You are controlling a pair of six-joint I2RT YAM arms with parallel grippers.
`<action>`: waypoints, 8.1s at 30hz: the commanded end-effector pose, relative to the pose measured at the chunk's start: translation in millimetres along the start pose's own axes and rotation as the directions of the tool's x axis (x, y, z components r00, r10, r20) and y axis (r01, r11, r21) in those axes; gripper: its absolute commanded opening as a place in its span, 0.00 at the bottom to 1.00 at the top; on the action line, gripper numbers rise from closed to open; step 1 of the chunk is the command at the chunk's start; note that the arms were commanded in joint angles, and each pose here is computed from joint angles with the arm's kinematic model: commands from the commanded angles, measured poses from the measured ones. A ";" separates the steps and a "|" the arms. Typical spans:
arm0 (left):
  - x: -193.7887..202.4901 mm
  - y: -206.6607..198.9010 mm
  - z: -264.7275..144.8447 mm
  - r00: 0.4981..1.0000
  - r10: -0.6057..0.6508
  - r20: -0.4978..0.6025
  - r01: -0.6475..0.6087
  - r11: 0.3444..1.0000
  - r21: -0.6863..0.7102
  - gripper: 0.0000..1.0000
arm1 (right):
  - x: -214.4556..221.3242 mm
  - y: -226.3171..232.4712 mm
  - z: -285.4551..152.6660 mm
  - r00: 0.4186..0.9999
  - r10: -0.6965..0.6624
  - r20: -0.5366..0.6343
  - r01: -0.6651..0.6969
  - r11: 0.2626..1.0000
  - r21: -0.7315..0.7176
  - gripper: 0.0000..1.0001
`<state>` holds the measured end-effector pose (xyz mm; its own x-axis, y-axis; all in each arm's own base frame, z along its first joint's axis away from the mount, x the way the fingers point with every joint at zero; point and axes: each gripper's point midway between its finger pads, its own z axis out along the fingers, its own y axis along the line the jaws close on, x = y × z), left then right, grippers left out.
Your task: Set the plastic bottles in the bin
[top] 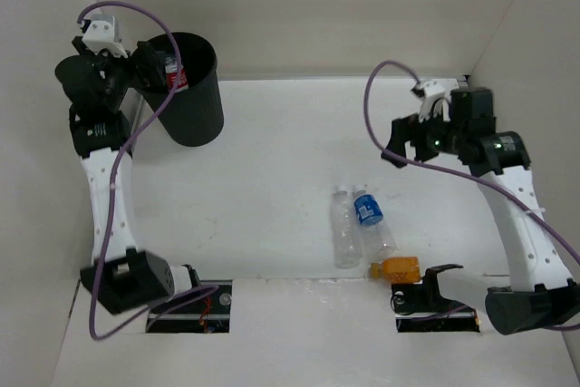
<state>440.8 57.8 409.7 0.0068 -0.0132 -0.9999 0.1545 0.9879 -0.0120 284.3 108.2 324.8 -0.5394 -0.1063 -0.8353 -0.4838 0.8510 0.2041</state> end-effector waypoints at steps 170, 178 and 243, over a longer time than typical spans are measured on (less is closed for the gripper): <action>-146.8 -22.5 -194.9 0.978 0.068 0.198 0.004 0.941 -0.339 1.00 | 211.6 53.3 111.0 0.719 0.181 -0.671 -0.210 0.977 0.039 1.00; -141.6 -25.1 -187.8 0.984 0.051 0.168 0.005 0.949 -0.315 1.00 | 221.4 76.5 147.4 0.703 0.119 -0.701 -0.198 0.980 -0.032 1.00; -19.5 -476.4 -97.4 0.992 -0.055 -0.110 0.122 0.328 0.937 0.16 | -125.1 92.2 -59.4 0.920 0.230 0.317 -0.008 0.820 -0.572 1.00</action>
<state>257.8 -410.5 418.7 -0.1999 -0.0422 -0.9789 0.9675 0.1492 -0.2040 277.7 175.3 459.5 -0.4638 0.2483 -0.8504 -0.7355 0.4272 0.5258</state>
